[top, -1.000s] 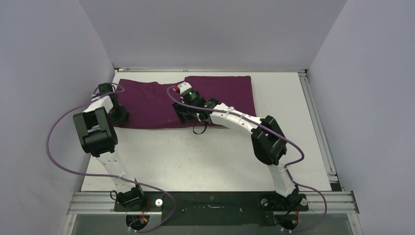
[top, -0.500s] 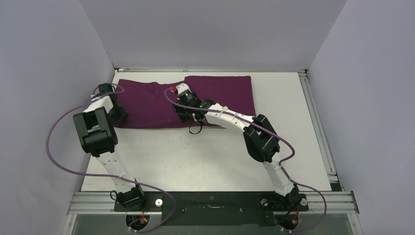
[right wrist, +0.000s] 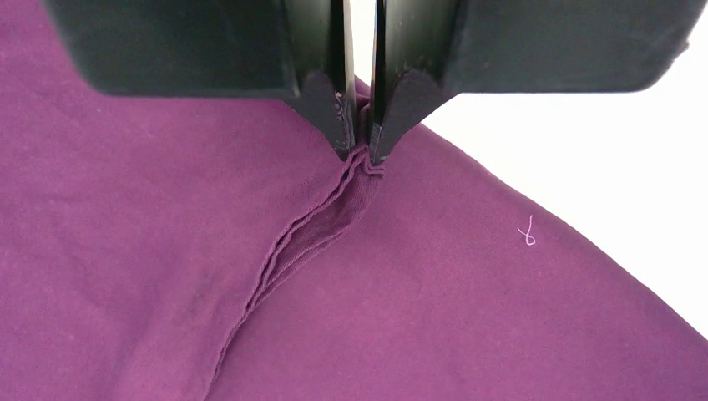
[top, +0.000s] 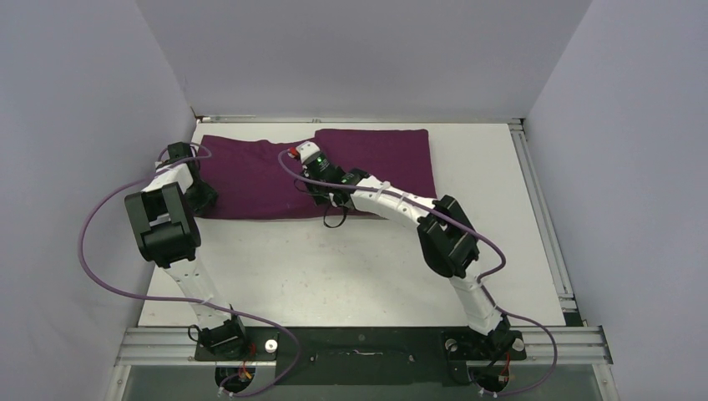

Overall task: Open and lay out the surgical kit
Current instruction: Open the surgical kit at the center of the board.

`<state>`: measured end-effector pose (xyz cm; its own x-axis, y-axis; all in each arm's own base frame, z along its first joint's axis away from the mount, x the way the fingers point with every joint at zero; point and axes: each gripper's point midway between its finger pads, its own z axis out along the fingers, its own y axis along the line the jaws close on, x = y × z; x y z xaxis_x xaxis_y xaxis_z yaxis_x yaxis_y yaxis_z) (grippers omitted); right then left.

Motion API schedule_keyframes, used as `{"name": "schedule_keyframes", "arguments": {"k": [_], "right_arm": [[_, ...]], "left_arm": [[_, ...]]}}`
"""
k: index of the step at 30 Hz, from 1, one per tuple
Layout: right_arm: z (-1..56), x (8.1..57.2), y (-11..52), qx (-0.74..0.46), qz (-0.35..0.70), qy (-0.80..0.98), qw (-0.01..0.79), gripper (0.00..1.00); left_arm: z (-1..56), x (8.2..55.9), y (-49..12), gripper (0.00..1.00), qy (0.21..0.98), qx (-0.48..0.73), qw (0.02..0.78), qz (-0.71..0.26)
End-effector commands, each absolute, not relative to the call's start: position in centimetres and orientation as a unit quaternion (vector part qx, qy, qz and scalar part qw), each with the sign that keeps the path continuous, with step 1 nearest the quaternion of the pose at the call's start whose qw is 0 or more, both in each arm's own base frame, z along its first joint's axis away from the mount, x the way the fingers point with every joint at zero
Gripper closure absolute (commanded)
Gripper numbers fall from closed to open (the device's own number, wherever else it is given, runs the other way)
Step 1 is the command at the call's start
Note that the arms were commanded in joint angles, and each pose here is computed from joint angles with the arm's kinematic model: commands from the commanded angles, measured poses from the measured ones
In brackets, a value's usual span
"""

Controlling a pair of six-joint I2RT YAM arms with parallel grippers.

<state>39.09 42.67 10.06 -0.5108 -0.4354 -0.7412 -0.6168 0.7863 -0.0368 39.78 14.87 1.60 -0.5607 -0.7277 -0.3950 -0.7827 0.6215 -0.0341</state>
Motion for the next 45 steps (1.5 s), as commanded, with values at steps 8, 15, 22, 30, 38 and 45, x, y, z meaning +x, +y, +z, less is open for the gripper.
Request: {"name": "schedule_keyframes", "arguments": {"k": [8,15,22,30,38,45], "right_arm": [[19.2,40.6,41.2,-0.282,0.200,0.828,0.442,0.95],[19.8,45.2,30.7,-0.208,0.117,0.856,0.459,0.95],[21.7,48.6,11.2,-0.060,-0.060,0.866,0.493,0.95],[23.1,44.7,-8.0,0.071,-0.358,0.813,0.453,0.95],[25.0,41.0,-14.8,0.174,-0.476,0.765,0.398,0.28],[21.1,45.5,-8.4,0.091,-0.252,0.857,0.441,0.09]], "left_arm": [[-0.3,37.0,15.7,0.65,0.883,-0.438,0.146,0.091],[-0.2,37.1,15.7,0.65,0.883,-0.438,0.146,0.087],[-0.3,37.5,15.7,0.65,0.883,-0.439,0.146,0.081],[-0.4,37.6,15.8,0.66,0.883,-0.438,0.146,0.081],[-0.2,37.8,15.9,0.66,0.884,-0.435,0.147,0.083],[1.2,38.4,15.8,0.65,0.887,-0.423,0.160,0.095]]}}
